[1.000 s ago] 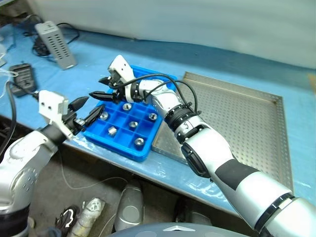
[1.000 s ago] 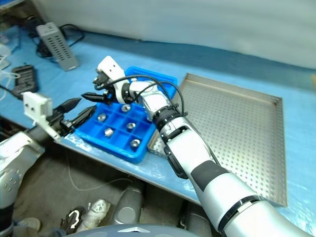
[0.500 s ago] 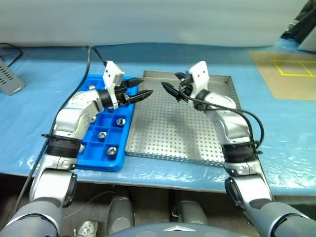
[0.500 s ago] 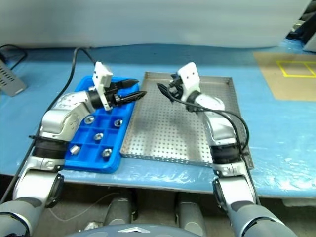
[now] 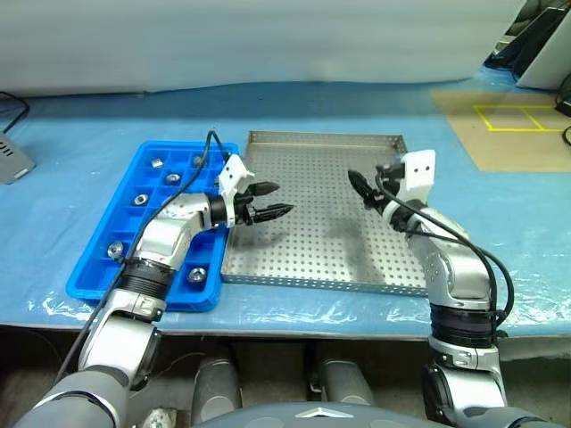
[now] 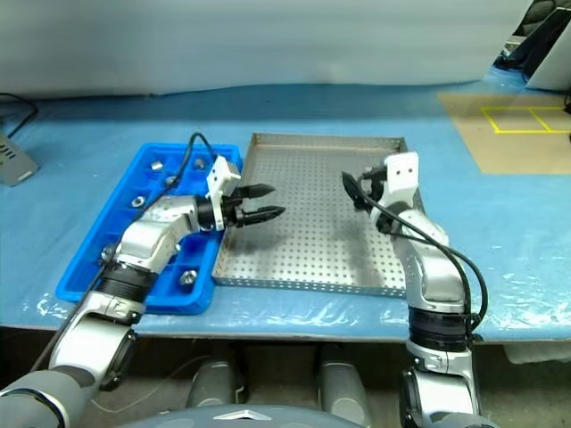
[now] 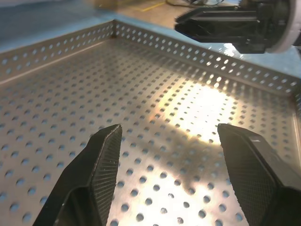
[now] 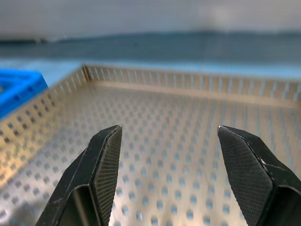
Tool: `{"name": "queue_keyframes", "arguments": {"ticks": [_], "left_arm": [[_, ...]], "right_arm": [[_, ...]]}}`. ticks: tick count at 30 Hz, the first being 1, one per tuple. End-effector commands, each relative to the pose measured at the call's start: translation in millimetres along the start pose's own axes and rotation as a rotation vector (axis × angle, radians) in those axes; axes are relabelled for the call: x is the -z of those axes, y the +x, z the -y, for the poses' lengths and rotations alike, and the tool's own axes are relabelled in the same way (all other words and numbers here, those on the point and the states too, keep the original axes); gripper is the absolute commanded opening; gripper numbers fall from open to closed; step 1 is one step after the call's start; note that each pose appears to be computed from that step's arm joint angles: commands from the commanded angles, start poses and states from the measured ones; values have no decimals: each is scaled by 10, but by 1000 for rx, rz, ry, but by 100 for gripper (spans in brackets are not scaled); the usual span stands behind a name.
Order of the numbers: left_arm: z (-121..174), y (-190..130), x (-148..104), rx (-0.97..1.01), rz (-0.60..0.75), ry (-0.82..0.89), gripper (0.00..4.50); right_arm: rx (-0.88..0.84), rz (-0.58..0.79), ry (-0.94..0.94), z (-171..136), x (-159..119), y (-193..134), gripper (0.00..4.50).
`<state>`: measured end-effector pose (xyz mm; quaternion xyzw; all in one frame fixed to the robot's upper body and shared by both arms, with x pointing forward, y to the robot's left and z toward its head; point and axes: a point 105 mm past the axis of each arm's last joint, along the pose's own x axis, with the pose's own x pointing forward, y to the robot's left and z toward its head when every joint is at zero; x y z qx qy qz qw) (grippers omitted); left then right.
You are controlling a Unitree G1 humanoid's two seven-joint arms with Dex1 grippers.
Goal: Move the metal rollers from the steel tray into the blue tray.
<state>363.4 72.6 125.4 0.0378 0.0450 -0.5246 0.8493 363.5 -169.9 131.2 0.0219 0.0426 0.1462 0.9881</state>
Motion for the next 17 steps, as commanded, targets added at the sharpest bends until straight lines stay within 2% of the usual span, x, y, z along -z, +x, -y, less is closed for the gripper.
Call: {"name": "queue_keyframes", "arguments": {"ticks": [1,8,11,14,16,17], "left_arm": [[-85,10,-136,-69,46,62,343],[-170,-117,-336,-137,107,59,343],[-189,-147,-348,-162,111,24,343],[-222,-162,-323,-199,101,15,343],[-293,-185,-359,-248,132,20,378],[-327,-198,-390,-271,153,25,400]], "right_arm": [[-11,52,43,-26,-36,34,337],[-56,60,13,-190,-61,197,337],[-73,65,7,-198,-76,239,337],[-120,100,-3,-263,-143,247,390],[-118,116,-19,-271,-180,264,449],[-114,123,-15,-266,-194,275,450]]}}
